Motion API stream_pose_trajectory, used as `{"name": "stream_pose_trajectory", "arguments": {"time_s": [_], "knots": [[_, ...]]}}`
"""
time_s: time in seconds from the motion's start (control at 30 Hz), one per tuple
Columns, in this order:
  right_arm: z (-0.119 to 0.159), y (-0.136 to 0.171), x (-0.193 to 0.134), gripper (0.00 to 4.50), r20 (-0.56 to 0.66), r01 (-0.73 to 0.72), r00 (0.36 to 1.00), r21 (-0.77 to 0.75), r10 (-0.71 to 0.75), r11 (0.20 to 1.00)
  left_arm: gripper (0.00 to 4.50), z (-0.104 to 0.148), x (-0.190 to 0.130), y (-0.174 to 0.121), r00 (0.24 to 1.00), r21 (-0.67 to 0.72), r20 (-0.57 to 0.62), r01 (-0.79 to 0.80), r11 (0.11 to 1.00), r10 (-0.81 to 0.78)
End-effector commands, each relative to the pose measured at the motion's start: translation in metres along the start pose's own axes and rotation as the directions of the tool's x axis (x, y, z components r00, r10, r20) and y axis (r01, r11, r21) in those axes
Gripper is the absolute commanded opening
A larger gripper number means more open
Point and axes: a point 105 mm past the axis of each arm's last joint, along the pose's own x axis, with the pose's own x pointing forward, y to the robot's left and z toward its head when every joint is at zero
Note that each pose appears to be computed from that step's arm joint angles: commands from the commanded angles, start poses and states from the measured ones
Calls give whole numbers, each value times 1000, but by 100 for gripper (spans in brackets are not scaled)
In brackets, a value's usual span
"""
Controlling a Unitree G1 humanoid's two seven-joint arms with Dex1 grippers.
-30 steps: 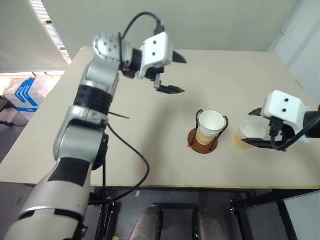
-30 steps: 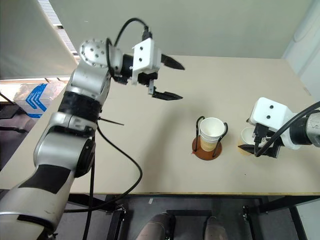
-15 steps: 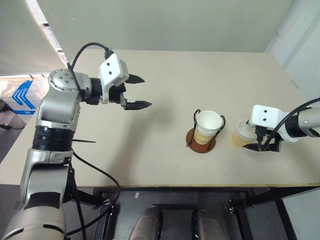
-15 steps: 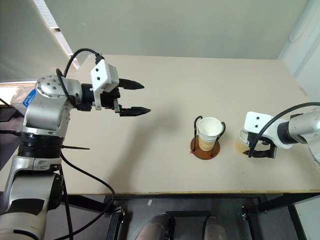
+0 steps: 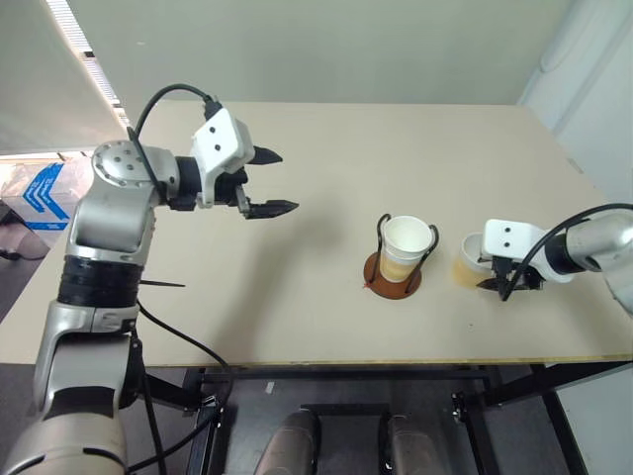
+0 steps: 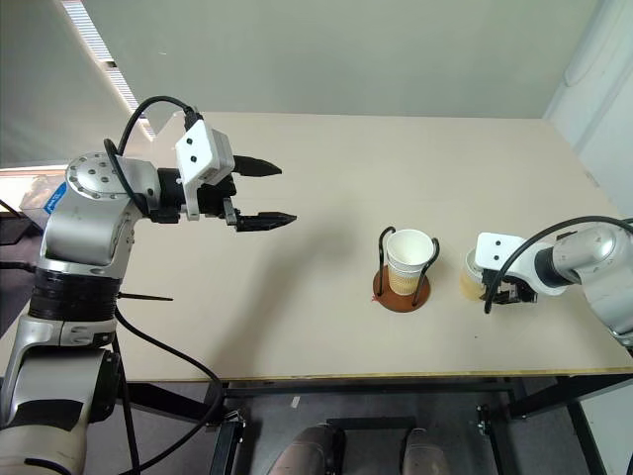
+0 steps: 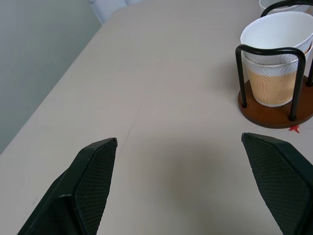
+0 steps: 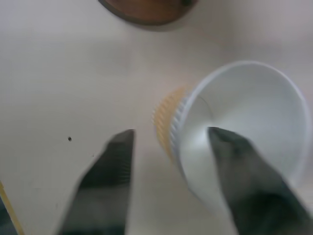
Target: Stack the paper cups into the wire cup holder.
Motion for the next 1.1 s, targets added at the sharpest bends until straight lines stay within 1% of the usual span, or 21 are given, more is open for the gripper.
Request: {"name": "stream_pose_trajectory", "arguments": {"time_s": [0.03,0.1,0.13,0.2,0.27,0.33,0.4,0.47,0.5,0.6,0.7,0.77,0.87,0.97,1.1], "knots": [[5,-8,-5,108,1,35,999,-36,-35,999,447,8,-7,2,1000,39,4,-20,999,20],[5,-6,-4,45,1,26,1000,-43,-26,999,447,6,-8,1,1000,40,-4,-21,999,21],[5,-5,-3,1,1,23,1000,-45,-23,999,447,5,-8,1,1000,40,-6,-21,999,22],[5,-6,-5,1,1,24,1000,-49,-24,999,447,5,-9,1,1000,40,-8,-23,999,23],[6,-8,-17,1,4,31,1000,-58,-31,998,447,5,-11,1,1000,31,-6,-26,999,26],[12,-11,-34,1,32,38,999,-68,-36,997,447,5,-15,1,1000,7,7,-22,1000,22],[38,-20,-68,1,127,62,990,-71,-53,996,447,6,-21,-5,999,-35,31,21,999,-20],[66,-24,-96,1,217,80,975,-100,-57,992,447,11,-26,-12,995,-85,76,74,994,-68],[78,-24,-105,1,247,83,968,-119,-51,989,447,15,-28,-15,991,-107,102,102,989,-91],[101,-23,-117,1,296,77,955,-167,-24,983,447,21,-31,-20,981,-143,136,154,978,-135],[126,-18,-113,1,331,50,943,-249,36,967,447,21,-31,-24,976,-142,135,189,972,-170],[131,-14,-102,1,328,16,942,-273,77,962,447,21,-29,-25,976,-135,133,192,972,-175],[132,-12,-86,1,318,-15,942,-284,109,959,447,21,-27,-24,977,-123,131,185,975,-169],[131,-14,-78,1,312,-20,943,-284,112,959,447,21,-27,-24,978,-119,126,182,976,-167],[124,-17,-58,1,277,-48,951,-300,135,953,447,19,-29,-23,982,-100,102,167,981,-157]]}}
